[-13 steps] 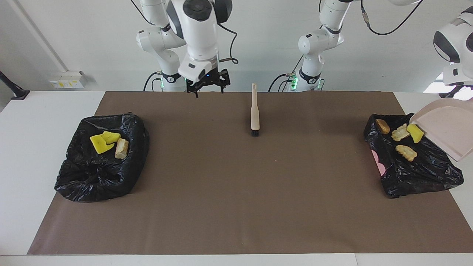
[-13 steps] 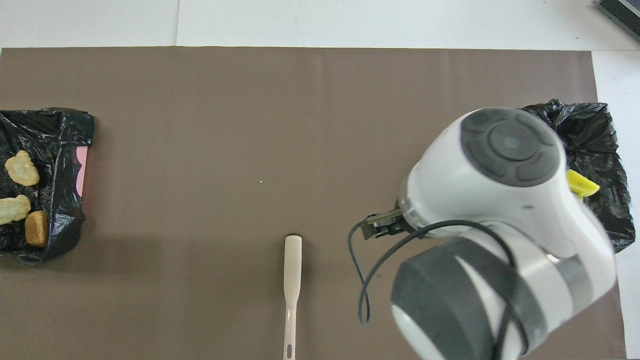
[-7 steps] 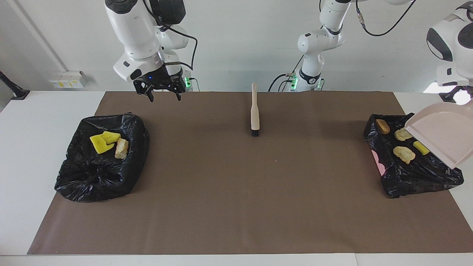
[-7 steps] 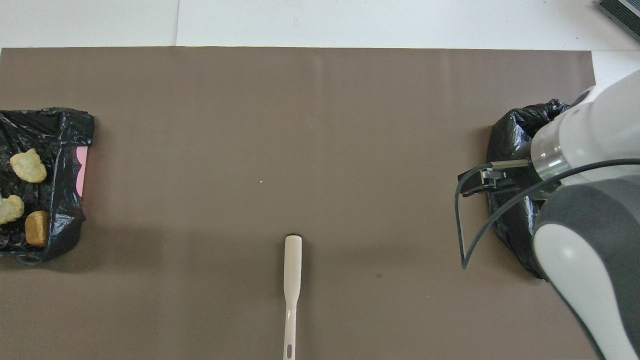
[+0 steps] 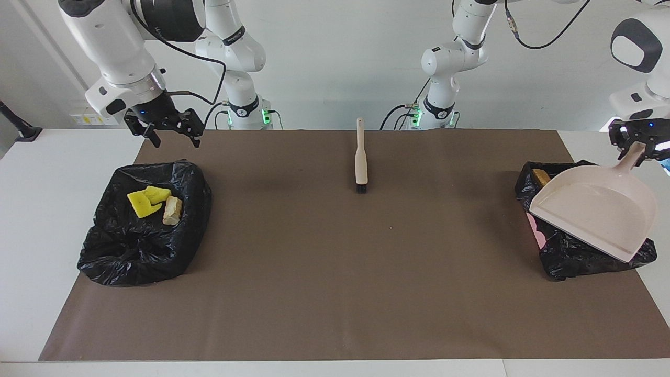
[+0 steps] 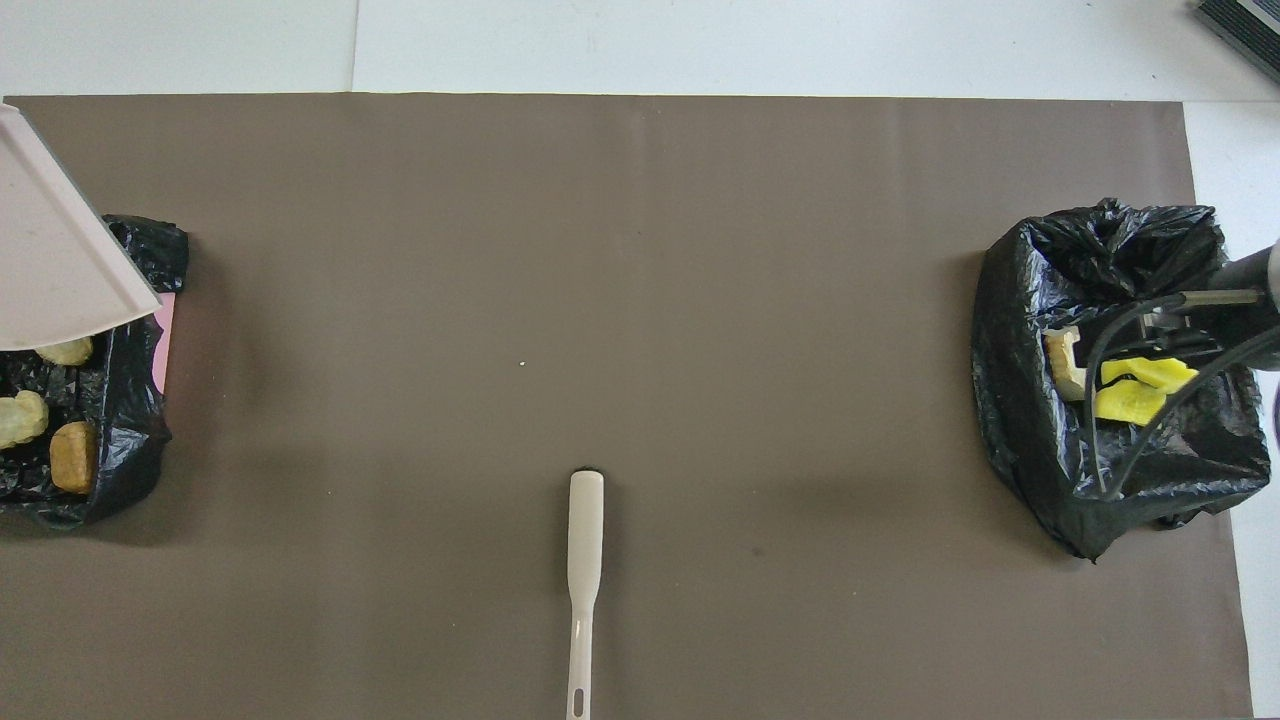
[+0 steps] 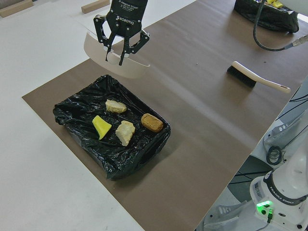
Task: Sweep and dump trash in bin
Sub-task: 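Bring the emptied dustpan back and set it on the table with the left gripper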
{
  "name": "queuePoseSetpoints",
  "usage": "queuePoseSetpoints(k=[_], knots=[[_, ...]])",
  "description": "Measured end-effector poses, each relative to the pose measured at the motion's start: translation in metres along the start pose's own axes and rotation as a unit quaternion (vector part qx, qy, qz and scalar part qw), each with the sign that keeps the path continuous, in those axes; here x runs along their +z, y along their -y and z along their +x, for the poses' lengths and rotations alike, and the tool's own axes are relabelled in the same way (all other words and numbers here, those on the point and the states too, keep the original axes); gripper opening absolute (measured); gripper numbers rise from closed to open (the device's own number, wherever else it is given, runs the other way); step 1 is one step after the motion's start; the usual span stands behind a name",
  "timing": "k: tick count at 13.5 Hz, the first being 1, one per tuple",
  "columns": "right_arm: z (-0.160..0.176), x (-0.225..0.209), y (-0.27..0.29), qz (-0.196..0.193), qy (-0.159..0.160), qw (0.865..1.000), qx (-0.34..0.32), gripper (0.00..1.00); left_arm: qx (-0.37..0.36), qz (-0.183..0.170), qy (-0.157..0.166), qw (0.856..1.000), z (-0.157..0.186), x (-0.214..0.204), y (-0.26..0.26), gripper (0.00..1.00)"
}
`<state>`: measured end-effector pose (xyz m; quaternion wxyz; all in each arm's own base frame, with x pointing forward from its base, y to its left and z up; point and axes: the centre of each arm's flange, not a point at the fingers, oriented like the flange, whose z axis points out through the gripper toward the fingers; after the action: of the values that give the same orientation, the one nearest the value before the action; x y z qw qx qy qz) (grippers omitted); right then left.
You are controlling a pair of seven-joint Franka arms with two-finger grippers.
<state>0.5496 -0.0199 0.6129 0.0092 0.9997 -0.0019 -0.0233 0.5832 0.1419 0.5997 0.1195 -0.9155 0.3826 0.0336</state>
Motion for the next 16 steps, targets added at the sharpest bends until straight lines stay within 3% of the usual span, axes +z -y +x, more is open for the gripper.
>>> queuePoseSetpoints(k=[2,5,11,16], knots=[[-0.002,-0.016,-0.003,-0.003,-0.015,1.000,0.004,1.00,-0.084,-0.038,-0.030,0.995,0.025,0.000,-0.021,0.32],[-0.013,-0.029,-0.009,-0.004,-0.003,1.000,0.025,1.00,-0.202,-0.088,-0.049,0.974,0.097,-0.004,-0.087,0.32],[-0.021,-0.034,-0.008,-0.005,0.001,1.000,0.028,1.00,-0.265,-0.120,-0.090,0.952,0.236,0.001,-0.242,0.32],[-0.022,-0.035,-0.019,-0.003,0.001,0.999,0.037,1.00,-0.297,-0.142,-0.106,0.938,0.325,0.041,-0.358,0.32]])
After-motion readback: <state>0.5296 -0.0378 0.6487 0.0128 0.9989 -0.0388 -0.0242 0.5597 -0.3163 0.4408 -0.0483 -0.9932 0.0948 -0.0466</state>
